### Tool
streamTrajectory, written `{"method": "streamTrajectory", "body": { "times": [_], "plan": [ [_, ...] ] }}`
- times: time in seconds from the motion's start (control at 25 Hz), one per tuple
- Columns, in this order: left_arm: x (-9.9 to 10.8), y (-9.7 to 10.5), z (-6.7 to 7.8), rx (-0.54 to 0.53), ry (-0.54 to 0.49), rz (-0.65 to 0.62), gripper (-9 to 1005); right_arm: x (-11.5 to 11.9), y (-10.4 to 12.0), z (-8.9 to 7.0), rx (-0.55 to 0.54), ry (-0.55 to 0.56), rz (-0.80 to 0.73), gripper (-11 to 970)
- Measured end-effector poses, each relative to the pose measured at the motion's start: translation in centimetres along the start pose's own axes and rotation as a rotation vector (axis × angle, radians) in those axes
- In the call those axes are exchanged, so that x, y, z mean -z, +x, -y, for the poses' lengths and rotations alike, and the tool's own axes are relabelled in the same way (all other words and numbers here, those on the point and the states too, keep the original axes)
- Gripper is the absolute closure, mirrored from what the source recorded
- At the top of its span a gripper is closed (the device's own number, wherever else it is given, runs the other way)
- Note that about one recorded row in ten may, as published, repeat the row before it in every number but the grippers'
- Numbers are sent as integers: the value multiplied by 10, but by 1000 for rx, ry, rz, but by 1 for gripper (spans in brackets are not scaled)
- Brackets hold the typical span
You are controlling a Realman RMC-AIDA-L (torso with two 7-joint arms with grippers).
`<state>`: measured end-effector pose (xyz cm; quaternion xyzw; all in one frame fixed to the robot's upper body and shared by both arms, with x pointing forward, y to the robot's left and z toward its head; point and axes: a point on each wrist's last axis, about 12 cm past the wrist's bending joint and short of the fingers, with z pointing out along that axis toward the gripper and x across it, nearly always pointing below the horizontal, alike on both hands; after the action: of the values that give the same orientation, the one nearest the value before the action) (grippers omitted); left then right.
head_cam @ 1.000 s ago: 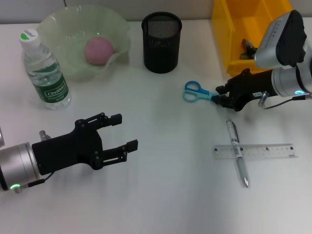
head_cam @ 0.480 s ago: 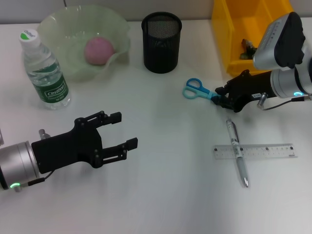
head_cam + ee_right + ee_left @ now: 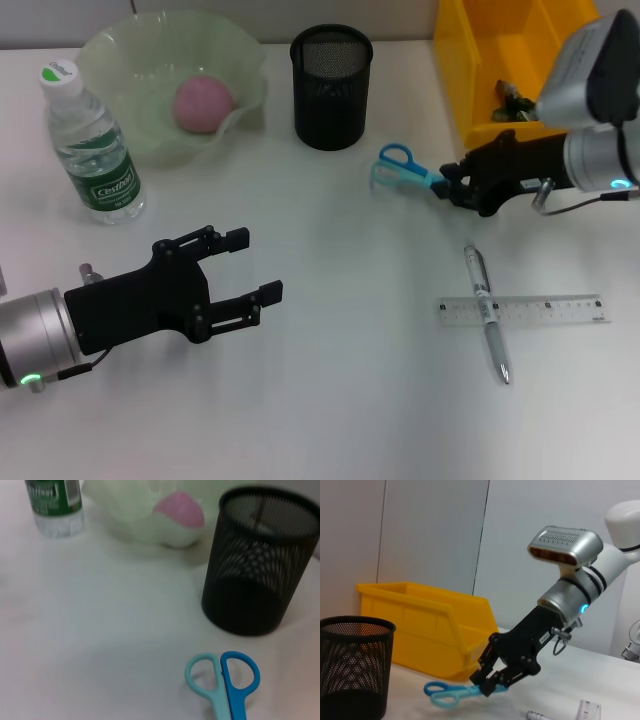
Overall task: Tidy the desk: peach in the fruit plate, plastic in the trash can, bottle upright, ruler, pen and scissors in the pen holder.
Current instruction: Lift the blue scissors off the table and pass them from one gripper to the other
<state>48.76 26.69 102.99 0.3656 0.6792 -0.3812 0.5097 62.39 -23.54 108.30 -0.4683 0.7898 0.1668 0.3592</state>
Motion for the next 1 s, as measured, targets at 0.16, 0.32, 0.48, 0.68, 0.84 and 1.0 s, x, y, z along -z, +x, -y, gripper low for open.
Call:
{"method": "streamTrajectory", "body": {
  "times": [0.16, 0.32, 0.48, 0.68, 0.84, 1.0],
  "plan": [
    [0, -1, 0, 17, -2, 4, 204, 11, -2, -1, -17, -18, 59, 759],
    [-1, -3, -2, 37, -5, 14, 204, 20, 3, -4, -32, -37, 114, 760],
    [-4, -5, -3, 82, -3, 26, 204, 28, 12, -10, -39, -38, 189, 762],
    [-8, -8, -4, 132, -3, 42, 204, 39, 23, -20, -46, -45, 311, 763],
    [-14, -9, -3, 166, 7, 59, 204, 46, 35, -29, -36, -37, 388, 765],
    [-18, -10, -3, 199, 15, 64, 205, 48, 45, -41, 1, -39, 449, 766]
  ]
}}
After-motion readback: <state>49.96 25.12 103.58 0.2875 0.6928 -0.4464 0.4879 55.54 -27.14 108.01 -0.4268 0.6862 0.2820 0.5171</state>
